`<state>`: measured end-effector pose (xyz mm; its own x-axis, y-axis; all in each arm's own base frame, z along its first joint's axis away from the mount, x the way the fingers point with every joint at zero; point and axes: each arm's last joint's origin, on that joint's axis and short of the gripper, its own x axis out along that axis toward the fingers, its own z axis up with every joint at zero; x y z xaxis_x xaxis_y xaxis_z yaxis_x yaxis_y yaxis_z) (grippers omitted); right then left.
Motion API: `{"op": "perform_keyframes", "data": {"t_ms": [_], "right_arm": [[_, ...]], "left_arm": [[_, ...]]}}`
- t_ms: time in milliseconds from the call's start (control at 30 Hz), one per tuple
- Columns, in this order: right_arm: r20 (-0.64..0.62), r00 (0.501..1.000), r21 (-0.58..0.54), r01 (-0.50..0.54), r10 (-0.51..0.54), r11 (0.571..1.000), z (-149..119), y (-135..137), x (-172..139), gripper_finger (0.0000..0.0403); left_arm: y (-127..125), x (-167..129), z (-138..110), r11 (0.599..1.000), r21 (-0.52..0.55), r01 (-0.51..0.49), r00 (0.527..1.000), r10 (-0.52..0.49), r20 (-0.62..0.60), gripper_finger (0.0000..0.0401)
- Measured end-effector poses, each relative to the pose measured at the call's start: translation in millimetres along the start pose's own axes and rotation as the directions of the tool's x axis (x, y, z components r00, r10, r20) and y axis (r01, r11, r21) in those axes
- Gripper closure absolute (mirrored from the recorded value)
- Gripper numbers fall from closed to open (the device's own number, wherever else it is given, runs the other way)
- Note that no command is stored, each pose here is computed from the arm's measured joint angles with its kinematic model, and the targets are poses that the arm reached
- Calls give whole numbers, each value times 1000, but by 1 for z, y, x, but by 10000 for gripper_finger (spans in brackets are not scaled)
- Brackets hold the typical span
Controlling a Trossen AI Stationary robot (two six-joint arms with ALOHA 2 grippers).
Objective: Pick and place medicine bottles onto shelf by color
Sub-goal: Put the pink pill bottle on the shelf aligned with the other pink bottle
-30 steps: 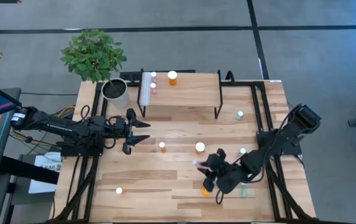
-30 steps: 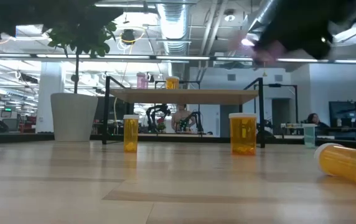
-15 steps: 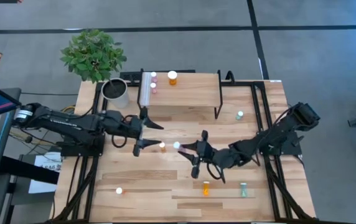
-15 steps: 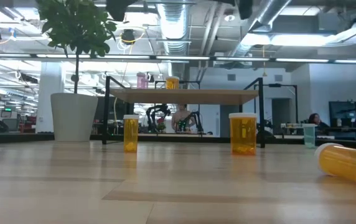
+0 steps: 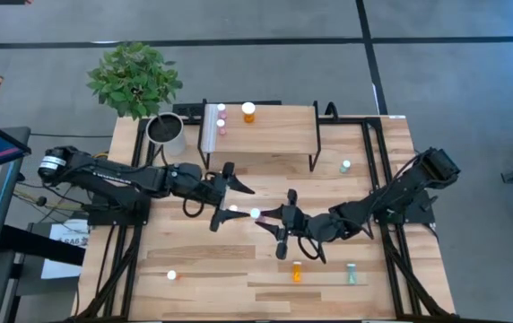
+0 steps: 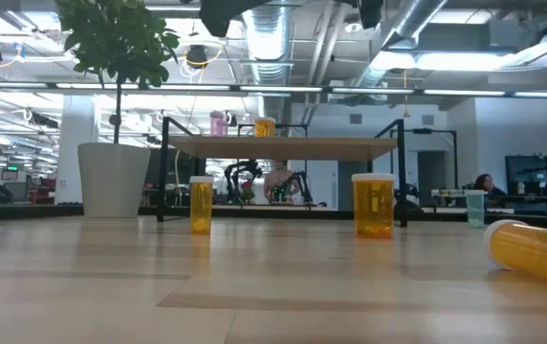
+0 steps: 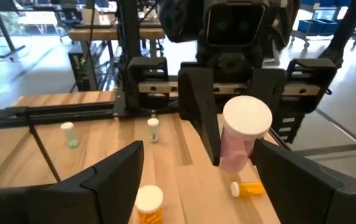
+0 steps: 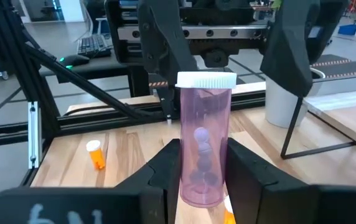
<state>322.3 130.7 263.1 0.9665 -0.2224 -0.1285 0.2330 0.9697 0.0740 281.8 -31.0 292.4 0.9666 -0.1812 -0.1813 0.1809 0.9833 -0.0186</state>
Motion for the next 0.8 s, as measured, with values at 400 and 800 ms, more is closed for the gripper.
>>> {"op": "perform_keyframes", "data": {"t_ms": [400,800], "right_arm": [[-12,1000,-8,1,-1,1000,-1,0,0,280],[-34,999,3,5,-5,1000,-4,-1,0,280]], "left_arm": [[-9,4,1,995,-20,97,995,-96,24,173],[-10,21,-7,994,-52,93,994,-90,53,168]]}}
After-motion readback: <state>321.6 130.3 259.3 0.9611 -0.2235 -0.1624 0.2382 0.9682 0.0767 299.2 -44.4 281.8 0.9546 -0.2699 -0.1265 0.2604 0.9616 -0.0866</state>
